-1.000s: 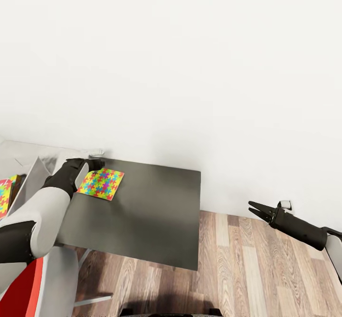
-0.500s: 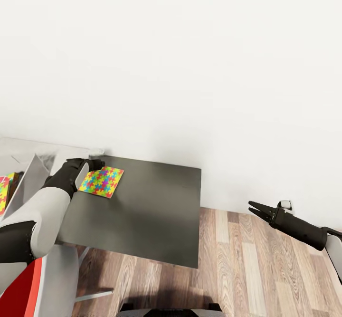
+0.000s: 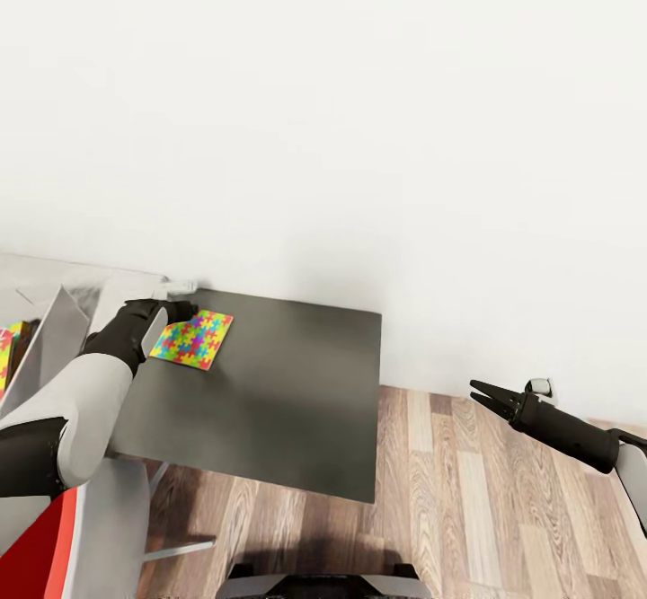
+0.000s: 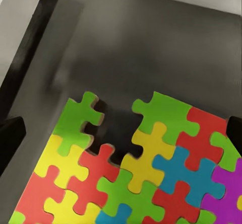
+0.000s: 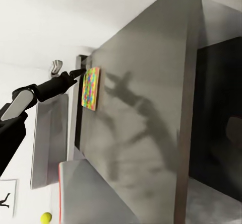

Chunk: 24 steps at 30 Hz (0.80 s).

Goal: Put all the toys in the child's room - the three board games (two on the bed and one on the table), the two jigsaw puzzles on the table, and the tennis ball on the table - inside the toy box on the table in the child's room.

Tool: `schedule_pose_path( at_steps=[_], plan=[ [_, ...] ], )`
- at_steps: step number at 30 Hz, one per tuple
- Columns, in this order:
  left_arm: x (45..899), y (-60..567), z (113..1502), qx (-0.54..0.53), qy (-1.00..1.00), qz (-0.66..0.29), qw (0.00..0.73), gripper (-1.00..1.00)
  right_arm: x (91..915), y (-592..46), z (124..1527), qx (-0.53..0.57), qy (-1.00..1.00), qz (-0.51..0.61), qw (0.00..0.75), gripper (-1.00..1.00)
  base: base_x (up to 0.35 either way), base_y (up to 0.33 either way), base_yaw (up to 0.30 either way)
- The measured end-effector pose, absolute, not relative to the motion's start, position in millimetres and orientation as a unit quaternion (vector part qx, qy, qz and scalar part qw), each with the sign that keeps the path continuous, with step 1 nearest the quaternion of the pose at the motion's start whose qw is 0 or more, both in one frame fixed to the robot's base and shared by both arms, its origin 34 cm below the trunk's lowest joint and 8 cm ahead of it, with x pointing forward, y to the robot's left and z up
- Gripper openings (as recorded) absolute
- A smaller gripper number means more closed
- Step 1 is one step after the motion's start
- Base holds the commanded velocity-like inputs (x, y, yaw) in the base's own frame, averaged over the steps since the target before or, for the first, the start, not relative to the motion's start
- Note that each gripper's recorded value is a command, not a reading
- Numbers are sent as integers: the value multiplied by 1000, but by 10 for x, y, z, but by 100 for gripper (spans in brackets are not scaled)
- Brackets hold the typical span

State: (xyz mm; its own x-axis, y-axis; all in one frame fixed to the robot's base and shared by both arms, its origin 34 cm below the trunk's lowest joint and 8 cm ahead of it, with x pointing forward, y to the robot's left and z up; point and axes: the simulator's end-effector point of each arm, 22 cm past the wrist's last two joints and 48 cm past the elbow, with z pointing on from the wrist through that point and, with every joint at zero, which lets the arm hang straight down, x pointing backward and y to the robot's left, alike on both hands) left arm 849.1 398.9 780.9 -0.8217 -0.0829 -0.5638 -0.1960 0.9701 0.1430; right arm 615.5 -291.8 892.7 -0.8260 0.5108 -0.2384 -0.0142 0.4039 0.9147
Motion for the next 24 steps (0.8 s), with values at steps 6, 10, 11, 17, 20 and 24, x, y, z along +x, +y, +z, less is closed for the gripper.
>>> schedule_pose_path(
  at_steps=[6,10,11,17,20,24],
  plan=[
    [8506,3986,7791,-74,949,97,291,100,6142,-2917,8889,157,800,523,248,100,0,0,0],
    [8512,3983,7788,-73,949,96,291,100,6139,-2917,8880,158,800,523,247,100,0,0,0],
    [8513,3983,7789,-73,949,95,292,100,6139,-2917,8879,158,800,523,247,100,0,0,0],
    [8514,3983,7786,-74,949,92,293,100,6140,-2917,8879,158,800,523,247,100,0,0,0],
    [8517,3981,7784,-75,949,91,293,100,6139,-2916,8876,158,800,523,247,100,0,0,0],
    [8531,3954,7780,-72,949,85,295,100,6138,-2917,8868,158,800,523,246,100,0,0,0]
  ],
)
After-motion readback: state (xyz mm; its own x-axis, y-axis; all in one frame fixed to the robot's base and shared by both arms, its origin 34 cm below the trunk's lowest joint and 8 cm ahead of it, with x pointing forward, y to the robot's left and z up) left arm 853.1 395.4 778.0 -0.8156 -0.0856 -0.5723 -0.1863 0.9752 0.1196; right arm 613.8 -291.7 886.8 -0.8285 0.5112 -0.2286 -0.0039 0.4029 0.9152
